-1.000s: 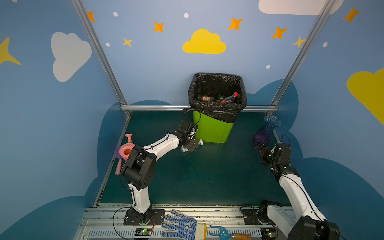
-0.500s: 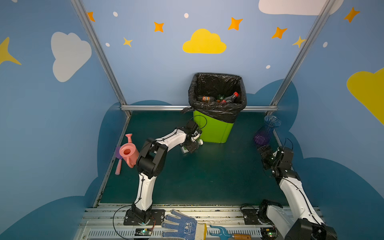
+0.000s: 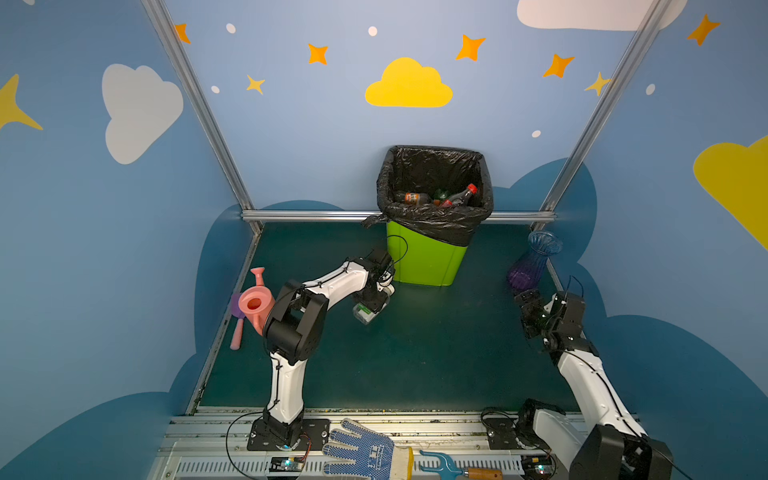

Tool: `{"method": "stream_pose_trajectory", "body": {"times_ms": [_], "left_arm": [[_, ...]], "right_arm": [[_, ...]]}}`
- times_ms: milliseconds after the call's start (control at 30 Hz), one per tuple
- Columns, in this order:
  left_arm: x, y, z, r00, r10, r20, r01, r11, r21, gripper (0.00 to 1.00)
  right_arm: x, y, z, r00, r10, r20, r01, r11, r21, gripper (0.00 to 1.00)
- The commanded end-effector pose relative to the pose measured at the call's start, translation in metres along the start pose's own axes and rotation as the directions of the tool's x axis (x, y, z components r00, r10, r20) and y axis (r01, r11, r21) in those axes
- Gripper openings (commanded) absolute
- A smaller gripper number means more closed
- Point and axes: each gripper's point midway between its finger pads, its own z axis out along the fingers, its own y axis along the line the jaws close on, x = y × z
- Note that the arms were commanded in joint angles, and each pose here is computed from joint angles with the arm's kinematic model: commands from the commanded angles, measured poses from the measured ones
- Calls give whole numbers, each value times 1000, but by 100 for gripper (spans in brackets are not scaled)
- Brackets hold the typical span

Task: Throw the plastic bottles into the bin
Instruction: 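Close the left gripper on the white-capped lime-label bottle, then lift the lime-label bottle with the left gripper over the bin and release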

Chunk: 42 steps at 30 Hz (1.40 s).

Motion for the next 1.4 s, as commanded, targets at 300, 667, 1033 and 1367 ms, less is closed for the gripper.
{"method": "stream_pose_trajectory", "body": {"times_ms": [300, 667, 1033, 1367], "left_arm": [[35, -18, -9, 986, -89, -143, 90, 996, -2, 79], [28, -21, 9, 982, -50, -181, 45, 999, -29, 77], [16, -26, -15, 994, -95, -59, 96, 995, 10, 50], [-26, 25, -182, 813, -301, 498, 294, 951, 94, 37]], "right_arm": [[3, 2, 2, 1000, 11, -19, -11, 1000, -21, 94], [4, -6, -2, 1000, 19, -7, -19, 1000, -6, 94], [4, -11, -3, 999, 33, -10, -33, 999, -3, 94], [-1, -2, -3, 1000, 27, -8, -27, 999, -25, 94]]}}
